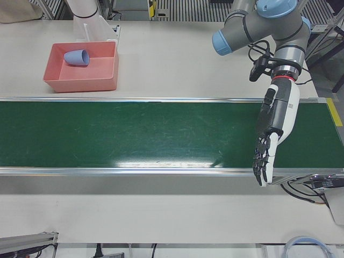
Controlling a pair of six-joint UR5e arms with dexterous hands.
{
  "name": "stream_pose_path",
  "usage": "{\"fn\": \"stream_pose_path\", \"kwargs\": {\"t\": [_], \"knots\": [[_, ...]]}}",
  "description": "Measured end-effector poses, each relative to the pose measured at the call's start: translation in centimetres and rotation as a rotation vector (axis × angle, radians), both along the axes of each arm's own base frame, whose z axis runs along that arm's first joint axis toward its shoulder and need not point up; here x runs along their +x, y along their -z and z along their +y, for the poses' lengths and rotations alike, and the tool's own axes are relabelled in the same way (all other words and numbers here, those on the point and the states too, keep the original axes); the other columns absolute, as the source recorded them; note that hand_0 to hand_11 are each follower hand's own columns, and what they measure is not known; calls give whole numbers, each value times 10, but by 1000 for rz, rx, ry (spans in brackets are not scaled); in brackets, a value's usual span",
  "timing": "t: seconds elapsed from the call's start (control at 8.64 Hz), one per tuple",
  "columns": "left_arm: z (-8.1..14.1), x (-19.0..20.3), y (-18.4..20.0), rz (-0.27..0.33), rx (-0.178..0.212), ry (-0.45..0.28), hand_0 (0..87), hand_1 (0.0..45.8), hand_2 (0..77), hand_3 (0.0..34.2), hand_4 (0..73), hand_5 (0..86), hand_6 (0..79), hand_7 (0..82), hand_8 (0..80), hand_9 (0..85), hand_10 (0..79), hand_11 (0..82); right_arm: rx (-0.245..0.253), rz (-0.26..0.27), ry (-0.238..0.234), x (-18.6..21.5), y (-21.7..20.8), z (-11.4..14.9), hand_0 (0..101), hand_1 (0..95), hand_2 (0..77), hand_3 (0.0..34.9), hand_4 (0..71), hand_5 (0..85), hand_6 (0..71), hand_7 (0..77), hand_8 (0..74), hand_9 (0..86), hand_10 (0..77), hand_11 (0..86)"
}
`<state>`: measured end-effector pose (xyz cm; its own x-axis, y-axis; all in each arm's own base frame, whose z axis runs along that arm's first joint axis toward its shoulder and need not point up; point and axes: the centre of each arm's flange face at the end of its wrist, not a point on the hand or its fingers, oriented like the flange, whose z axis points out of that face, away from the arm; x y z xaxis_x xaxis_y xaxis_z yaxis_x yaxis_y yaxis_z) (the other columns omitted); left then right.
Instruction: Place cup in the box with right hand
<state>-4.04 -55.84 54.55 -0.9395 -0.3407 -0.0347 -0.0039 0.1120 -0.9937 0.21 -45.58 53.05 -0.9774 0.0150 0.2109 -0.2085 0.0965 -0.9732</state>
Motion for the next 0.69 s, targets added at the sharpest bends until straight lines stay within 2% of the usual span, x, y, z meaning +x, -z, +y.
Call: {"fn": "stream_pose_path", "kwargs": {"t": [0.23,0.35,0.46,0.58,0.69], "knots": [[0,0,0,0,-1,0,0,5,11,0,11,5,0,0,0,0,0,0,-45,-11,-74,64,-61,20,149,44,76,0,0,11,104,436,109,235,22,33],[0,0,0,0,0,0,0,5,11,0,11,5,0,0,0,0,0,0,-61,-11,-107,89,-83,29,113,38,76,0,0,11,76,442,109,235,22,33],[0,0,0,0,-1,0,0,5,11,0,11,0,0,5,0,0,0,0,-65,-11,-132,111,-107,34,79,38,76,0,0,11,98,415,125,251,33,49],[0,0,0,0,-1,1,0,5,11,0,11,0,0,0,0,0,0,0,-64,-11,-149,127,-124,38,91,33,93,0,0,11,98,464,125,262,33,49],[0,-1,0,0,0,1,0,5,11,0,11,5,0,0,0,0,0,0,-64,-12,-160,137,-132,42,139,33,93,0,0,11,98,464,125,262,33,44]]}}
